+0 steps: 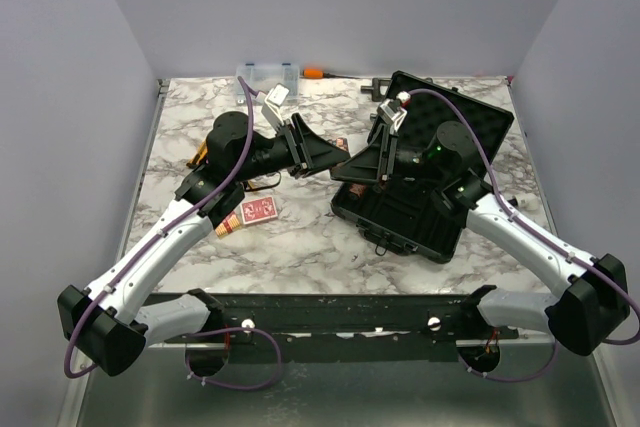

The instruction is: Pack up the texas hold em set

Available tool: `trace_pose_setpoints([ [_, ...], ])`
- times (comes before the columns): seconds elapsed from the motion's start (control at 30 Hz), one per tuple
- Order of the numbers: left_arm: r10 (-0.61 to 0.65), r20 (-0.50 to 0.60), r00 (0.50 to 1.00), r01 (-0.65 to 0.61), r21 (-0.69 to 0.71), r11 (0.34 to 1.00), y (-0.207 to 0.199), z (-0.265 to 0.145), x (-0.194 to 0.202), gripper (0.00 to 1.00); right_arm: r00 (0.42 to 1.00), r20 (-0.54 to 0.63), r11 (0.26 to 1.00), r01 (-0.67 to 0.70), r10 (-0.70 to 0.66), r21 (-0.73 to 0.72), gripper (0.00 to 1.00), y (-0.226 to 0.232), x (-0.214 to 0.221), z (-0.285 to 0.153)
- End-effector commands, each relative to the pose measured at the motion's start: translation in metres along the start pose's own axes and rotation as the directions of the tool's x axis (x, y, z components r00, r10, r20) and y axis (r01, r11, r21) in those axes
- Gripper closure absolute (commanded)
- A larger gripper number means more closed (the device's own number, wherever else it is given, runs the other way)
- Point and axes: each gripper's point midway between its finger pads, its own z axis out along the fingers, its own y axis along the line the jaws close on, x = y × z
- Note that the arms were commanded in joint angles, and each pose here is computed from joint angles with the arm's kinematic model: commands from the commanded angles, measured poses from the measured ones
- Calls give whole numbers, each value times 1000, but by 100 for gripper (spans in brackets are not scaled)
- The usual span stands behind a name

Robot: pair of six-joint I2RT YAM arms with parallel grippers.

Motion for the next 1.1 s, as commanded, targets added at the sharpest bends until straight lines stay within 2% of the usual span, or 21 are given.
trace_pose_setpoints([
  [0.0, 37, 43, 998, -40, 64, 997, -16, -3, -9, 100, 998, 55, 999, 33, -32, -24, 43, 13, -14, 5],
  [0.37, 41, 52, 998, -44, 56, 997, -13, -4, -9, 100, 997, 70, 1000, 20, -19, -19, 60, 10, -15, 5],
  [0.47, 46, 53, 998, -49, 57, 997, -13, -4, -9, 100, 998, 67, 1000, 17, -16, -15, 71, 9, -14, 4],
  [0.57, 56, 51, 997, -60, 63, 996, -15, -5, -9, 100, 998, 62, 1000, 17, -16, -10, 88, 8, -12, 4],
  [0.63, 64, 44, 997, -67, 70, 995, -17, -5, -8, 91, 998, 56, 1000, 18, -17, -4, 99, 7, -11, 3],
  [0.73, 74, 50, 996, -78, 75, 994, -19, -6, -8, 70, 998, 53, 1000, 23, -23, 3, 99, 7, -11, 3],
  [0.9, 84, 68, 994, -89, 72, 993, -18, -10, -8, 42, 998, 52, 1000, 24, -25, 13, 100, 7, -10, 2],
  [0.97, 91, 78, 993, -96, 71, 993, -19, -12, -9, 33, 998, 54, 1000, 26, -27, 16, 99, 6, -10, 2],
  [1.07, 99, 91, 991, -106, 69, 992, -19, -15, -9, 25, 998, 53, 999, 28, -29, 19, 99, 6, -10, 1],
])
